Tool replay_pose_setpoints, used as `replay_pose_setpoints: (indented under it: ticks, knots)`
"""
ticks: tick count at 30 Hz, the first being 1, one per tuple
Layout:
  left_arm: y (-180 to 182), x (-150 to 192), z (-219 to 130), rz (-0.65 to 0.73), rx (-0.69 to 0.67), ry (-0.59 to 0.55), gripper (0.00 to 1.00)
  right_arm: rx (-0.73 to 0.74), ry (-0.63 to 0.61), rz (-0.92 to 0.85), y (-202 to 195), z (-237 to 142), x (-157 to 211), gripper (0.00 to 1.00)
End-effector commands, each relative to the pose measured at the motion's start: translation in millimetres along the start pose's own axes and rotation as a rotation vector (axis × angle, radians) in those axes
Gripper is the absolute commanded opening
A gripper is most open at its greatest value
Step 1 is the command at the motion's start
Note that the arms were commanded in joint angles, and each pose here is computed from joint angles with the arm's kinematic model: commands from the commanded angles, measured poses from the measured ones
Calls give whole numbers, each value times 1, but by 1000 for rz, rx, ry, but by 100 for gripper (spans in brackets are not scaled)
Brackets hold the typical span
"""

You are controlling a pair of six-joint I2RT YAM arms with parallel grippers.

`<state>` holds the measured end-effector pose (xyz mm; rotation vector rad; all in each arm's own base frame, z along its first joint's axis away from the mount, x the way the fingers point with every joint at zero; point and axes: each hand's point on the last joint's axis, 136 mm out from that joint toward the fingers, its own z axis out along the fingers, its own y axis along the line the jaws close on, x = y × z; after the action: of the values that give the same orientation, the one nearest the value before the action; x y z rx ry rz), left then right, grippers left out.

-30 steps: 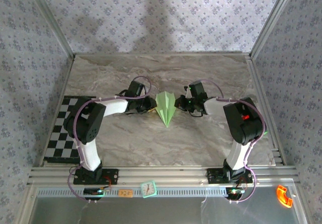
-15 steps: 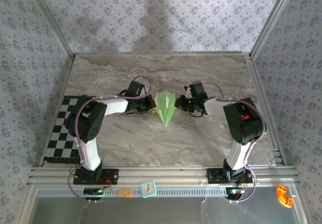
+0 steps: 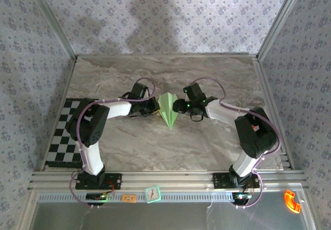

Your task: Fold a paper plane with a square sheet of paper (pick it up from the middle)

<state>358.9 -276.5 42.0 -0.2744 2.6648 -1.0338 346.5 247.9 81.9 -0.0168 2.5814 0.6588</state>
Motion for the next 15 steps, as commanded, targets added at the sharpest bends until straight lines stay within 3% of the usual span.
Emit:
replay_pose_setpoints:
  ticks: [1,6,15]
  knots:
    - [-18,-5,-10,12,27,-21,3,132,-13,-93,-4,-14,3,59]
    - [-20,-5,-11,11,25,-19,3,122,32,-175,20,-6,19,72]
    - [-21,-4,-11,10,30,-12,3,179,109,-260,35,22,41,86]
